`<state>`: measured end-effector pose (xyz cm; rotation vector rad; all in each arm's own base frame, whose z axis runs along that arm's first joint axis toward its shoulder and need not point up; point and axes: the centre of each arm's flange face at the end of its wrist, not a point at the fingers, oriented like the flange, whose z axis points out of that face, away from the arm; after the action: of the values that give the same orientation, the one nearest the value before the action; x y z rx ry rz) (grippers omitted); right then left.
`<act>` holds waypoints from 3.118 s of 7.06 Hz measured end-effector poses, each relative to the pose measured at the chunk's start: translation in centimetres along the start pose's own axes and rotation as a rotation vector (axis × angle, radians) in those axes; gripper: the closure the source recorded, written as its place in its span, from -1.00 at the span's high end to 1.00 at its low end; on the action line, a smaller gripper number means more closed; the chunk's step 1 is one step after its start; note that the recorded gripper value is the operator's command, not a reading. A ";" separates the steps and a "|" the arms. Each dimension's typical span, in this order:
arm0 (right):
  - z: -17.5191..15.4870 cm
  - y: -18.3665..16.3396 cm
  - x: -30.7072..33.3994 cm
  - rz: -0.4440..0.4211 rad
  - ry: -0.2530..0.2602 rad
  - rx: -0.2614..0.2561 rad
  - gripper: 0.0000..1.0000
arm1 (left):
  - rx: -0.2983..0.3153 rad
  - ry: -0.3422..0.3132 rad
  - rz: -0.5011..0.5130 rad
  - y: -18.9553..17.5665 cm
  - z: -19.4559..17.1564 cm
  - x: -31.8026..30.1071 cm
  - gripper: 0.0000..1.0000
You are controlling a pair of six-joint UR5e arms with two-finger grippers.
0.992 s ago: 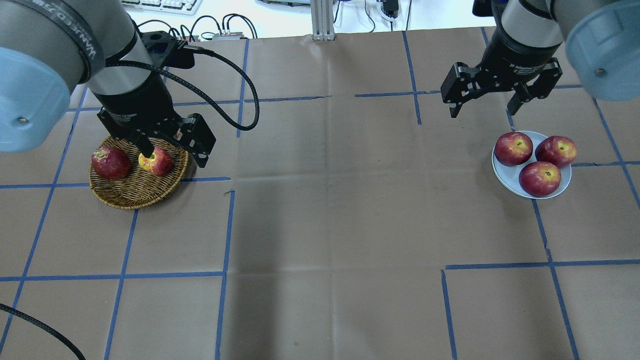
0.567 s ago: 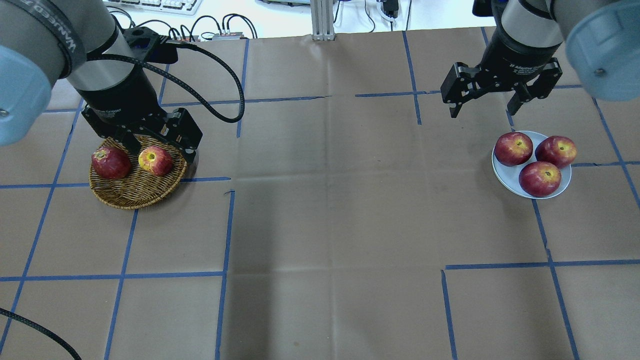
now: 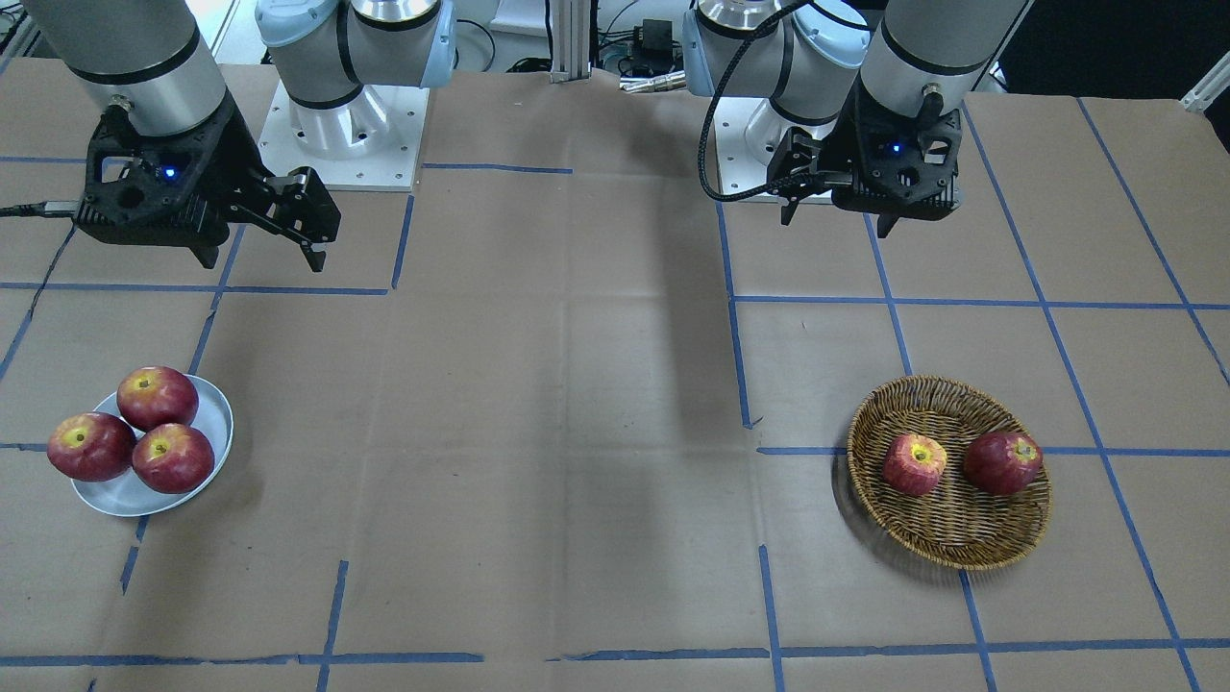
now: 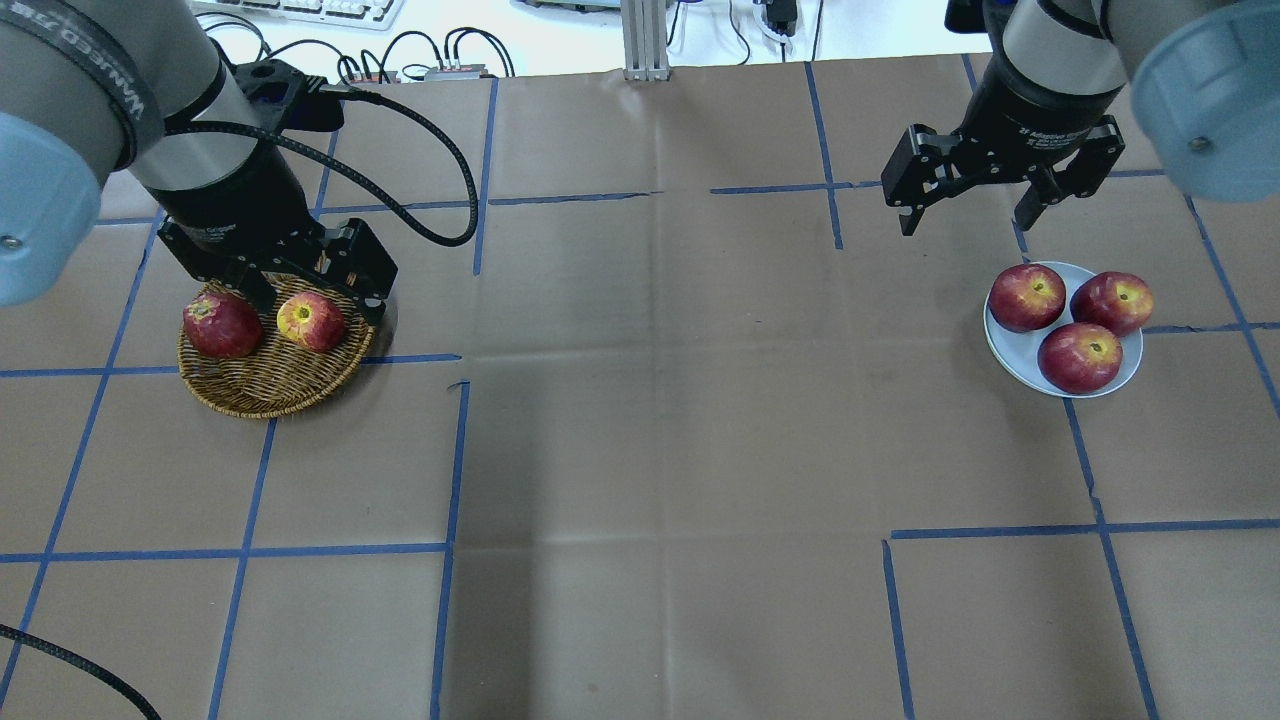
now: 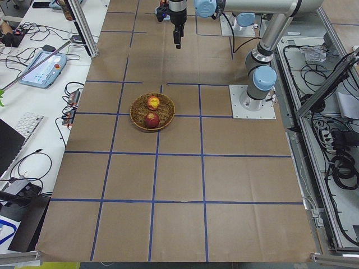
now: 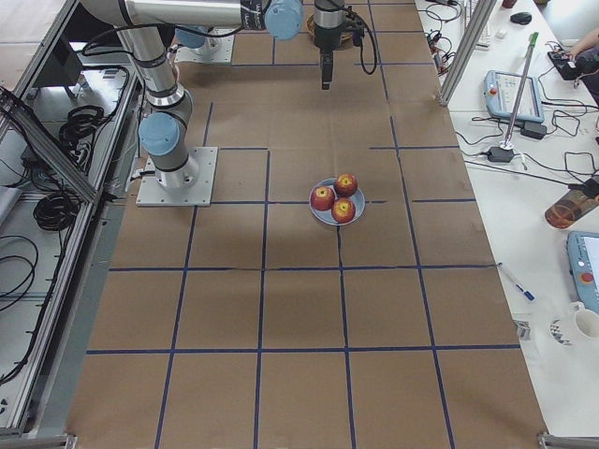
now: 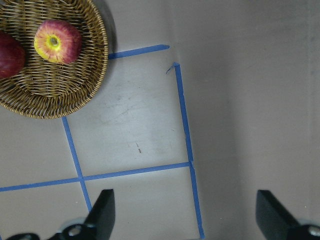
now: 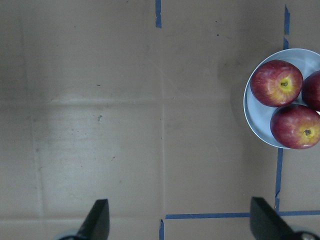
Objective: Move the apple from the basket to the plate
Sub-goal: 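Lower the left gripper toward the yellow-topped red apple in the basket, then close the left gripper on the red apple in the basket, then carry the apple with the left gripper to the table center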
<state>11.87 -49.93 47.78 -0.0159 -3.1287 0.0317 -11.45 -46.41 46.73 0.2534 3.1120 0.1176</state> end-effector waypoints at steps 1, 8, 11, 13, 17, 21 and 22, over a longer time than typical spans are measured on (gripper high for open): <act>0.0 0.0 0.0 -0.001 0.000 0.000 1.00 | 0.014 0.001 0.043 -0.5 1.9 -1.9 0.96; 0.0 0.0 -0.1 -0.001 0.000 0.000 1.00 | 0.096 -0.087 0.449 -10.8 17.0 -16.0 0.96; 0.0 0.0 -0.1 -0.001 0.000 0.000 1.00 | 0.040 -0.056 0.524 -13.0 21.2 -17.4 0.96; 0.0 0.0 -0.1 -0.001 0.000 0.000 1.00 | 0.004 -0.025 0.524 -13.0 23.7 -17.8 0.96; 0.0 0.0 -0.1 -0.001 0.000 0.001 1.00 | -0.026 0.003 0.514 -12.7 26.3 -17.9 0.20; 0.0 0.0 -0.1 -0.001 0.000 0.001 1.00 | 0.008 -0.027 0.488 -13.0 23.8 -17.7 -0.11; 0.0 0.0 -0.1 -0.001 0.000 0.001 1.00 | 0.037 -0.044 0.423 -12.9 21.8 -16.6 -0.11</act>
<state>11.94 -49.92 47.79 -0.0146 -3.1290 0.0335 3.31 -60.24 24.23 0.8969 2.9666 0.0577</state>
